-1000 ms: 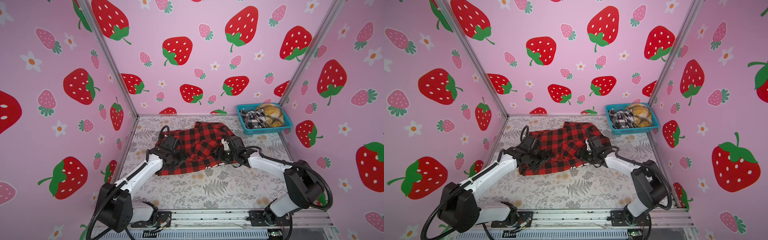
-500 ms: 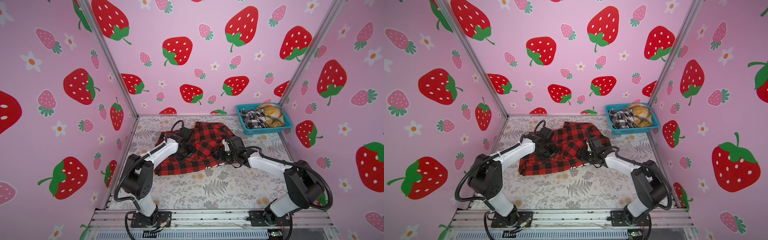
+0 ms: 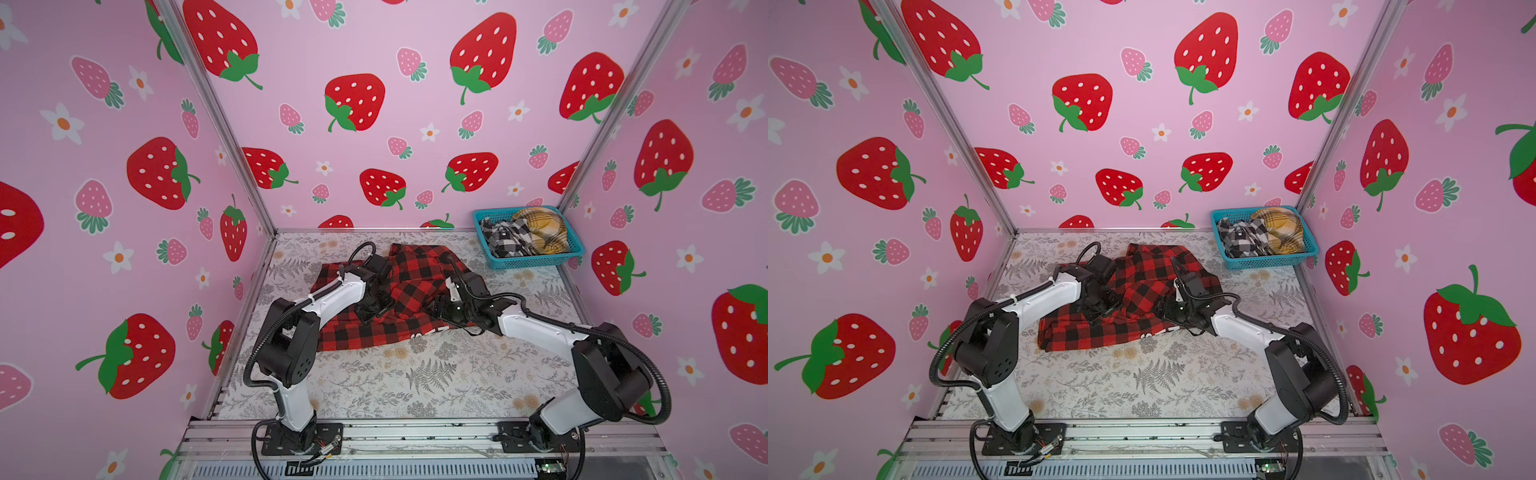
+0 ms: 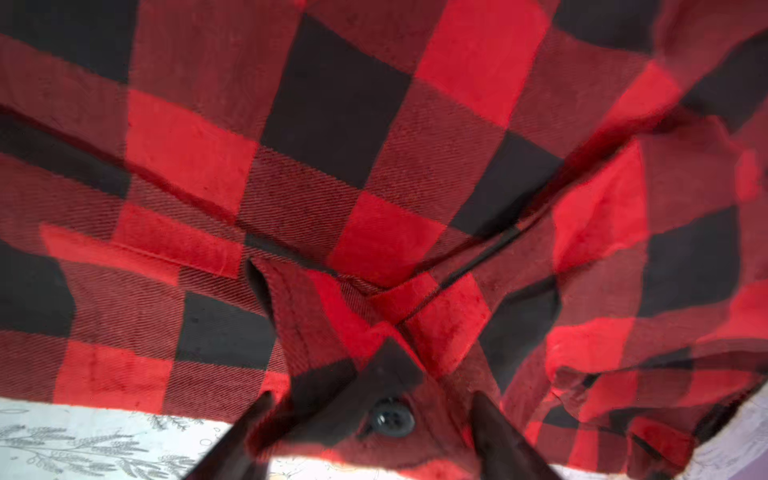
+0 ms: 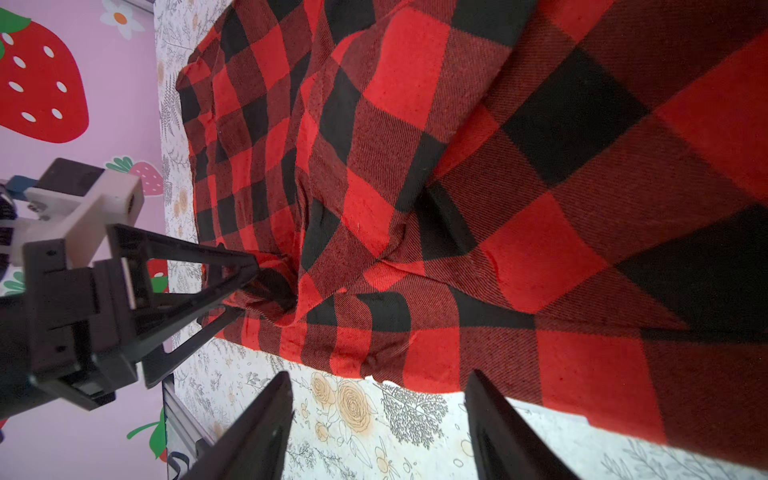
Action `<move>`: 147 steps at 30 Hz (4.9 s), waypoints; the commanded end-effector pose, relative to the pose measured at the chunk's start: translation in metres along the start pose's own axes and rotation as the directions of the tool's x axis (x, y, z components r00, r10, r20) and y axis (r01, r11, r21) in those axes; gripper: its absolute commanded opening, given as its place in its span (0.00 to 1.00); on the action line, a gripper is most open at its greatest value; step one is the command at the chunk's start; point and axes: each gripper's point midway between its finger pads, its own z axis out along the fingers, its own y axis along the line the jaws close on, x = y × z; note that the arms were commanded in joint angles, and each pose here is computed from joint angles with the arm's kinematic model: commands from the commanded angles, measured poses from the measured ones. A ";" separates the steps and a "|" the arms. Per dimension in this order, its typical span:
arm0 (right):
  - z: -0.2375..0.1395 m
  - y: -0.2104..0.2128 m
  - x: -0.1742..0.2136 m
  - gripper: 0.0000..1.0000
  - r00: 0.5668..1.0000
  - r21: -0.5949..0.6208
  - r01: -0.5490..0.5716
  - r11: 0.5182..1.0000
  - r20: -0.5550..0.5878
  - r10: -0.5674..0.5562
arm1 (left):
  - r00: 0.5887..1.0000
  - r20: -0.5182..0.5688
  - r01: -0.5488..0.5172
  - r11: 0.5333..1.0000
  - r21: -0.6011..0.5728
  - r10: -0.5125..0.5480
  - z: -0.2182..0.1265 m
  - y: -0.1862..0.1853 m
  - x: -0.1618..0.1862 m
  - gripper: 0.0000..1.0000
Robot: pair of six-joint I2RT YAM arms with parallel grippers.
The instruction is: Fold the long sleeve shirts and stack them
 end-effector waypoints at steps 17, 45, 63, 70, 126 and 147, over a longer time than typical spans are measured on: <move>-0.016 -0.023 -0.043 0.90 0.984 -0.068 -0.166 0.984 0.058 0.170 | 0.940 0.264 -0.247 0.964 0.097 0.215 -0.109 0.039 0.000 0.00; 0.003 -0.098 -0.046 0.21 0.913 -0.076 -0.394 0.916 0.081 0.399 | 0.955 0.298 -0.105 0.936 0.336 0.000 -0.137 0.079 -0.040 0.00; 0.028 -0.088 0.009 0.06 0.916 -0.115 -0.401 0.909 -0.026 0.401 | 0.982 0.165 0.093 0.996 0.016 -0.095 -0.018 0.175 -0.059 0.00; 0.017 -0.071 -0.006 0.06 0.924 -0.155 -0.378 0.913 0.005 0.383 | 0.966 0.242 0.071 0.994 0.085 -0.089 -0.053 0.147 -0.089 0.00; -0.014 -0.148 0.077 0.30 0.980 0.316 -0.060 0.947 -0.162 0.116 | 0.997 -0.023 0.073 0.986 -0.148 -0.078 0.022 0.186 -0.019 0.00; -0.066 -0.026 -0.108 0.56 0.981 0.256 0.122 0.959 0.118 -0.156 | 0.969 0.219 -0.122 0.992 0.012 0.116 -0.063 0.037 -0.221 0.58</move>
